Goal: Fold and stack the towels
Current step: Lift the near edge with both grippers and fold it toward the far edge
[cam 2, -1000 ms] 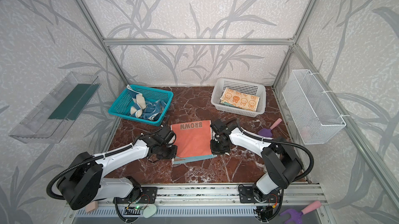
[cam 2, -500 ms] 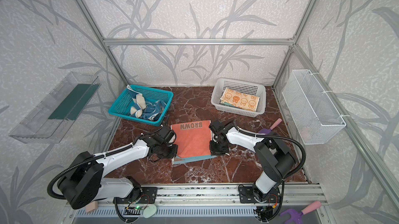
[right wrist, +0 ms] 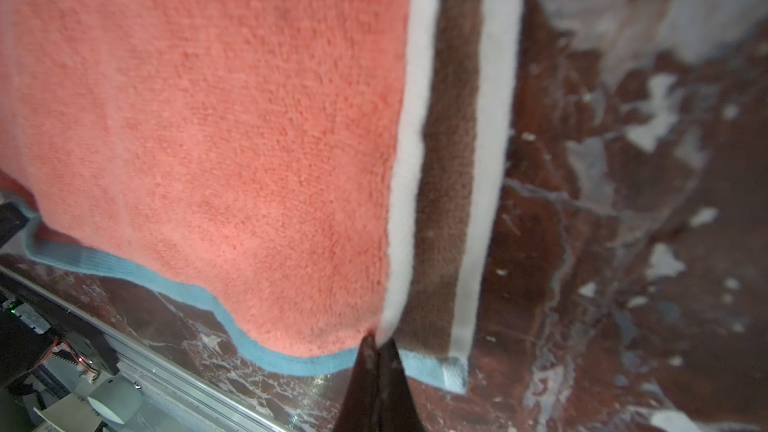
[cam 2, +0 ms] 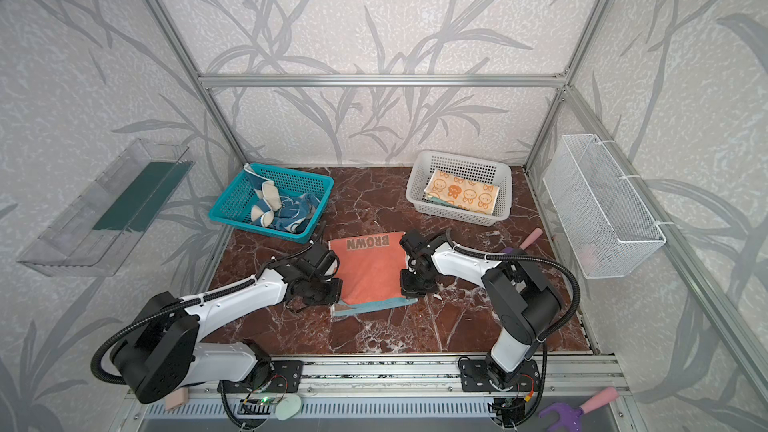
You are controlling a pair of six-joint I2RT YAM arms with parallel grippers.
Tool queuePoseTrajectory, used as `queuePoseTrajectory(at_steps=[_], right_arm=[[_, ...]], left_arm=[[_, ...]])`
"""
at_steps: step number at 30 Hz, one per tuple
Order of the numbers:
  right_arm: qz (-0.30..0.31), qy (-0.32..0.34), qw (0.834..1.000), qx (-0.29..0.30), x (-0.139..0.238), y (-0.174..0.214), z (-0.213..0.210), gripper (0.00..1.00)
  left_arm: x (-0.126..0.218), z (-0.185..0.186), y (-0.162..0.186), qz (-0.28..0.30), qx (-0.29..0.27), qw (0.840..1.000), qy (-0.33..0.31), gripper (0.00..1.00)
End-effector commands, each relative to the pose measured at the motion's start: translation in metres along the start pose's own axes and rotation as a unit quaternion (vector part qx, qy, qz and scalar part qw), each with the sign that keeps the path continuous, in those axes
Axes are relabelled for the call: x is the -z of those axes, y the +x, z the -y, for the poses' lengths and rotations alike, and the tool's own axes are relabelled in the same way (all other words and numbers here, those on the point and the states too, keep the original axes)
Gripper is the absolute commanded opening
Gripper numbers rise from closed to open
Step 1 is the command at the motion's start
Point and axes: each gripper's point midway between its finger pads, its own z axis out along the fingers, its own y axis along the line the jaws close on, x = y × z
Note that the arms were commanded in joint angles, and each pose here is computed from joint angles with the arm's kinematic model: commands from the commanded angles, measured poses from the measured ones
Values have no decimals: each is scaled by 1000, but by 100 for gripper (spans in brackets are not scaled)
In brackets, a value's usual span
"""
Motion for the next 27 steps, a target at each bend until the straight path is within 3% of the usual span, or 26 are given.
queuePoseTrajectory(at_steps=[1, 7, 18, 23, 27], right_arm=[[22, -15, 999, 18, 22, -6, -16, 0], [47, -14, 998, 37, 56, -17, -24, 0], [122, -43, 990, 53, 139, -50, -29, 0], [134, -45, 988, 58, 154, -53, -29, 0], [117, -48, 991, 48, 141, -44, -22, 0]], left_arm=[[10, -1, -2, 6, 3, 1000, -4, 0], [34, 7, -10, 20, -8, 1000, -1, 0], [106, 28, -48, 111, -3, 994, 17, 0], [112, 30, -45, 109, 4, 994, 28, 0], [96, 22, -31, 94, 19, 995, 30, 0]])
